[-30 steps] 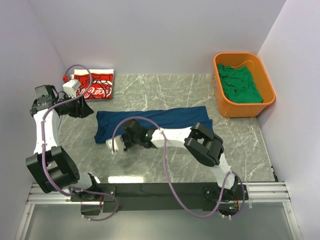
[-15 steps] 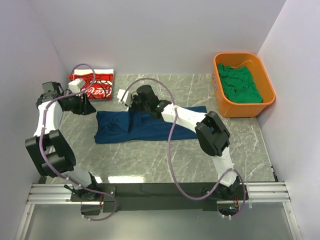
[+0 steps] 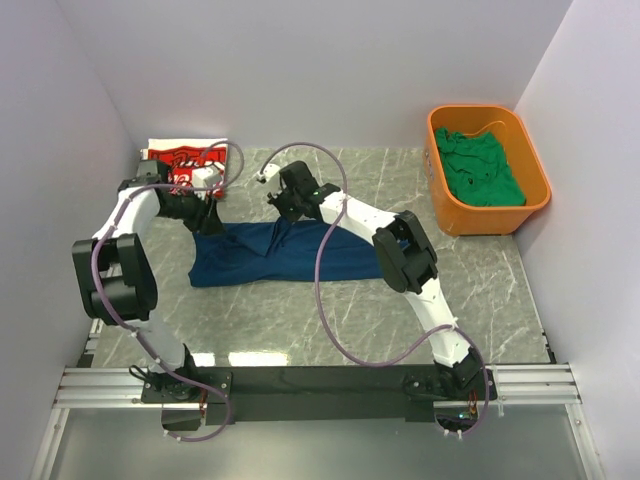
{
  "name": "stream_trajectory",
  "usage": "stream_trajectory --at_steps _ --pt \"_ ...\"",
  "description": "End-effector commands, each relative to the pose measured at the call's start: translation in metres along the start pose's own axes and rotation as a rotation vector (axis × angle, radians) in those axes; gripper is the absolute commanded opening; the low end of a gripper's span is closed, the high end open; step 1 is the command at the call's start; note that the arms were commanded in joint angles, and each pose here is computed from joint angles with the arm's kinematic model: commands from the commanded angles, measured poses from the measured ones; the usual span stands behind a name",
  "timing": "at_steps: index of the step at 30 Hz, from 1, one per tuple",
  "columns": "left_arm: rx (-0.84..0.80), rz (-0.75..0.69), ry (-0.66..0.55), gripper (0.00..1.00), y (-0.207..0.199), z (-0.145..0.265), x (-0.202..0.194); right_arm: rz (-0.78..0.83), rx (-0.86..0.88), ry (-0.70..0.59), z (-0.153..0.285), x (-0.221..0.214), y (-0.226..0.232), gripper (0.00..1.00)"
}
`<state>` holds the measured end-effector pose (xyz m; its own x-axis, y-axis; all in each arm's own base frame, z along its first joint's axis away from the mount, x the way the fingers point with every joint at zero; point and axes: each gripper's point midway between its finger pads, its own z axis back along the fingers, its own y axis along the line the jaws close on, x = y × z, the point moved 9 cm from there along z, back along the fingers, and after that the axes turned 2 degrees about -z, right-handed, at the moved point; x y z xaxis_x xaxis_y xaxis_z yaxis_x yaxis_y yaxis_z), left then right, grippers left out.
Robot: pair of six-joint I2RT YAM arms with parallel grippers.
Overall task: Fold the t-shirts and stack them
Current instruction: Fold the tshirt
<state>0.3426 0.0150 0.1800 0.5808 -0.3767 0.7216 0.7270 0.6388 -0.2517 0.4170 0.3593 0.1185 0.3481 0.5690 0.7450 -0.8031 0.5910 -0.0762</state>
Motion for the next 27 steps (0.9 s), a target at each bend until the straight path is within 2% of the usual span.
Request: stream_trajectory --at_steps 1,10,16,27 --pt "-0.112 -0.166 -0.073 0.50 -0.018 -0.006 0.005 -0.125 0.011 0.004 0.012 0.008 0.002 0.00" --pt "-0.164 -0.402 -0.075 0.56 -0.059 -0.047 0.003 -0.186 0.027 0.034 0.012 0.000 0.003 0.00" --pt "-0.085 -0.591 -0.090 0.56 -0.070 -0.067 -0.001 -0.242 0.061 0.058 0.013 -0.008 0.004 0.00" --pt "-0.014 -0.731 -0.020 0.55 -0.070 -0.093 -0.010 -0.265 0.081 0.041 0.016 -0.004 -0.002 0.00"
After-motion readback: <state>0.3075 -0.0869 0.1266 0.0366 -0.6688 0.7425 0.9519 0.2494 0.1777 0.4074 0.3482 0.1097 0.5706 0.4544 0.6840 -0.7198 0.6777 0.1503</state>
